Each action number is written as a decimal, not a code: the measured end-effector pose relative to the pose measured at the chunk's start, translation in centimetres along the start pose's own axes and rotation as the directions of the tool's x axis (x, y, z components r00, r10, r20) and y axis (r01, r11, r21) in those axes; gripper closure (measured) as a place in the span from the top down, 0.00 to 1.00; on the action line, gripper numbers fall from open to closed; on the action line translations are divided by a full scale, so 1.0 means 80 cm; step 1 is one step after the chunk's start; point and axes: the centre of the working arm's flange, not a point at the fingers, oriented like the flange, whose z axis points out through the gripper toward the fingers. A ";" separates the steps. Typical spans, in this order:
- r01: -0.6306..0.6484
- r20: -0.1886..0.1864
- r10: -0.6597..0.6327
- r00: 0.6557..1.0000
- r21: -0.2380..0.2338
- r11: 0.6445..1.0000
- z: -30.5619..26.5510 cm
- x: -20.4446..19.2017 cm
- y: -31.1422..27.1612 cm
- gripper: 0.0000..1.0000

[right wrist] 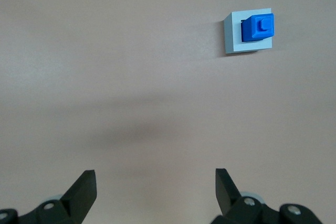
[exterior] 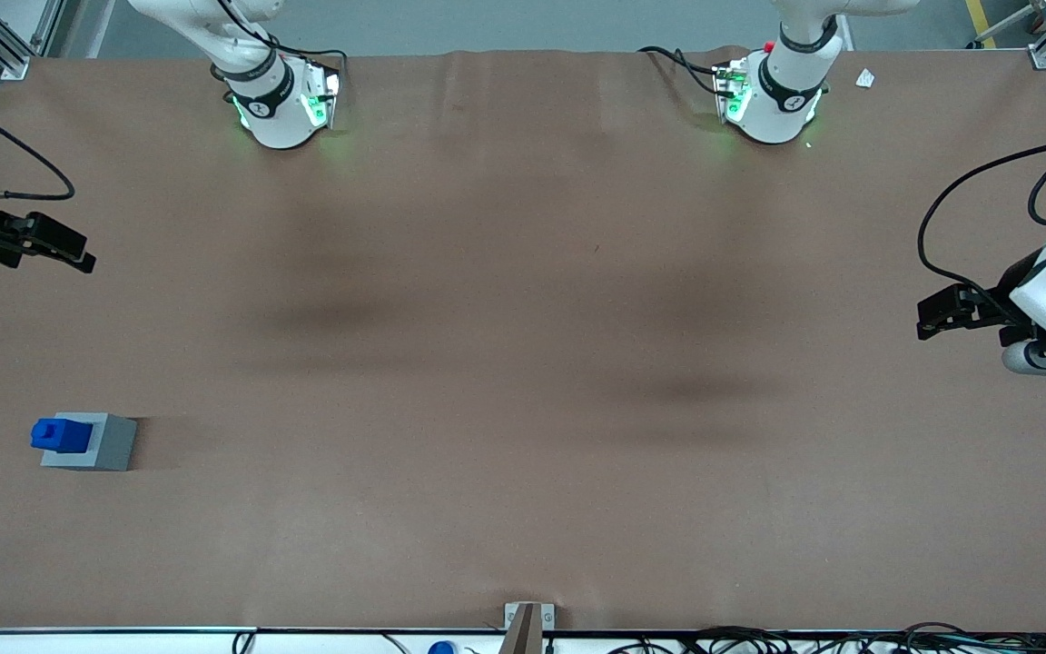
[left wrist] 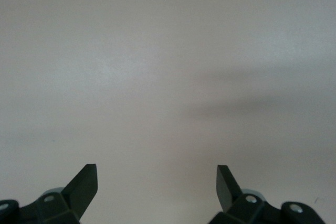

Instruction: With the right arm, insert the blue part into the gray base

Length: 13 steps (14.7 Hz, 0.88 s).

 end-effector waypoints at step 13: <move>0.011 -0.030 -0.012 0.999 -0.012 1.000 -0.014 -0.003 -0.006 1.00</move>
